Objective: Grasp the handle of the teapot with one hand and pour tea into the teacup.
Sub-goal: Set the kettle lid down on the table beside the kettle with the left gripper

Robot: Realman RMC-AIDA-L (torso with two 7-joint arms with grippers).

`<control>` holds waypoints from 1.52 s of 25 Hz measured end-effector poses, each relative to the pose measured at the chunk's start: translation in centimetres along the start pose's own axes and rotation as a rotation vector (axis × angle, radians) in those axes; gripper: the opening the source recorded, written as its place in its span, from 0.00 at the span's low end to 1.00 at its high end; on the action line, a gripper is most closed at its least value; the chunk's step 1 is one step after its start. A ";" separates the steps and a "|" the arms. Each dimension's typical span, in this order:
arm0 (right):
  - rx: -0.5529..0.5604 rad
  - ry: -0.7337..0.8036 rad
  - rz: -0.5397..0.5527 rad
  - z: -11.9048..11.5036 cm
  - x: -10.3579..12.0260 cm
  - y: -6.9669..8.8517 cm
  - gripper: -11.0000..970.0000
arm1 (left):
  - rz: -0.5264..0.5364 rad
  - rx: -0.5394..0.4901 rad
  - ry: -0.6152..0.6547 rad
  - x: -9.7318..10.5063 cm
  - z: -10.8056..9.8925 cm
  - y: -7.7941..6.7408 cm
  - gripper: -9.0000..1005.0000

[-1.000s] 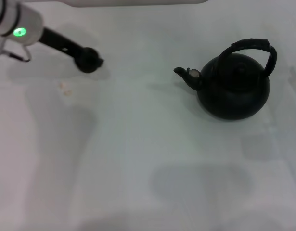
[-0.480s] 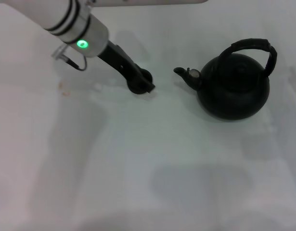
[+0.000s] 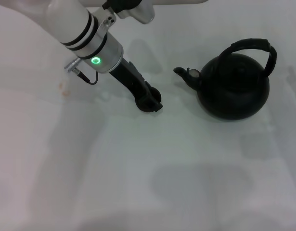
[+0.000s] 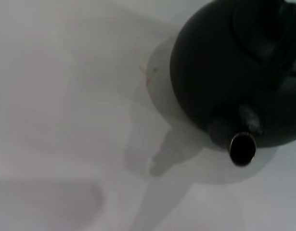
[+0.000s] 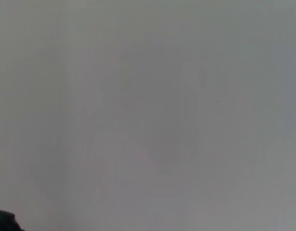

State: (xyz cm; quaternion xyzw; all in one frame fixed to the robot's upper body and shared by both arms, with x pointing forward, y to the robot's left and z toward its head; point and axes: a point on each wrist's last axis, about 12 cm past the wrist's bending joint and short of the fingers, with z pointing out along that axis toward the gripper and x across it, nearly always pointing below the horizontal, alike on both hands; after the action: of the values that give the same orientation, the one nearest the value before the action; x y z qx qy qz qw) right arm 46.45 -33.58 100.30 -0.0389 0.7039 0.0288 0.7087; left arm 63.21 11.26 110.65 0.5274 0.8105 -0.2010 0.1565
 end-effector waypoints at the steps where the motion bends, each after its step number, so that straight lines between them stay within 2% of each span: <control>1: 0.000 0.000 0.000 0.0 0.0 0.0 0.89 | 0.000 0.000 0.004 0.1 0.0 0.0 0.69; 30: 0.000 0.000 0.006 0.0 0.0 0.0 0.89 | -0.010 0.016 0.028 0.7 0.3 -0.3 0.69; 38: 0.000 0.000 0.006 0.0 0.0 0.0 0.89 | -0.009 0.010 0.021 0.3 0.1 -0.1 0.86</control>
State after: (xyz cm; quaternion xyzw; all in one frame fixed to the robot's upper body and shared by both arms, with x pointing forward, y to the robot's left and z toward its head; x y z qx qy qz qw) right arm 46.44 -33.58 100.30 -0.0368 0.7040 0.0310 0.7086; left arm 62.95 11.42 110.42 0.5268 0.8134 -0.2003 0.1443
